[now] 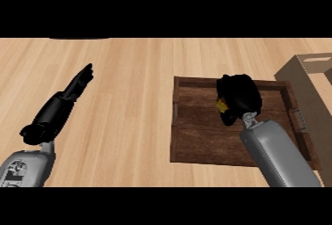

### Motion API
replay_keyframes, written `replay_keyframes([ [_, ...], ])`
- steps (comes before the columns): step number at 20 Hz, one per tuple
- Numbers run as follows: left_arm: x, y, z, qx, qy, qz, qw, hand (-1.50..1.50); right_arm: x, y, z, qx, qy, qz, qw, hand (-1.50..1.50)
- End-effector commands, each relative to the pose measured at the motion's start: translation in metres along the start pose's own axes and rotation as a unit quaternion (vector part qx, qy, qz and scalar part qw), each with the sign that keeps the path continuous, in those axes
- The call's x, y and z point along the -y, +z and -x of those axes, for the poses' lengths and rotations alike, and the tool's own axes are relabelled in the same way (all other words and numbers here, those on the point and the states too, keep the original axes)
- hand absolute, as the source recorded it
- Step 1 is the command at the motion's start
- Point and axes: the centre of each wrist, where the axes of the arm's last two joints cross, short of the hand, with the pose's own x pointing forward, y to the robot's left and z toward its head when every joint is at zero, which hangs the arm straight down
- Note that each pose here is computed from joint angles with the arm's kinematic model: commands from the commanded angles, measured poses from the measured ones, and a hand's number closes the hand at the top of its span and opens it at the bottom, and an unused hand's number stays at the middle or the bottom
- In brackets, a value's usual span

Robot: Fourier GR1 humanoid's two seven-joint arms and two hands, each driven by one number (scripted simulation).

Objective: Pick the sweet potato from the tray and place it in the cardboard box

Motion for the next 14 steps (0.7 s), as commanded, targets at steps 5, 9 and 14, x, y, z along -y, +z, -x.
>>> replay_keyframes([
  [5, 0.008, -0.008, -0.002, 0.003, 0.005, 0.016, 0.9999, 0.00, 0.056, -0.059, 0.007, -0.137, -0.081, 0.103, 0.982, 1.50],
  [9, -0.004, -0.011, -0.003, -0.008, 0.001, -0.002, 1.0000, 0.00, 0.085, -0.051, 0.014, -0.199, -0.119, 0.172, 0.957, 1.50],
  [14, -0.002, -0.003, -0.001, -0.004, -0.012, 0.004, 0.9999, 0.00, 0.122, -0.052, 0.058, -0.321, -0.192, 0.250, 0.893, 1.50],
])
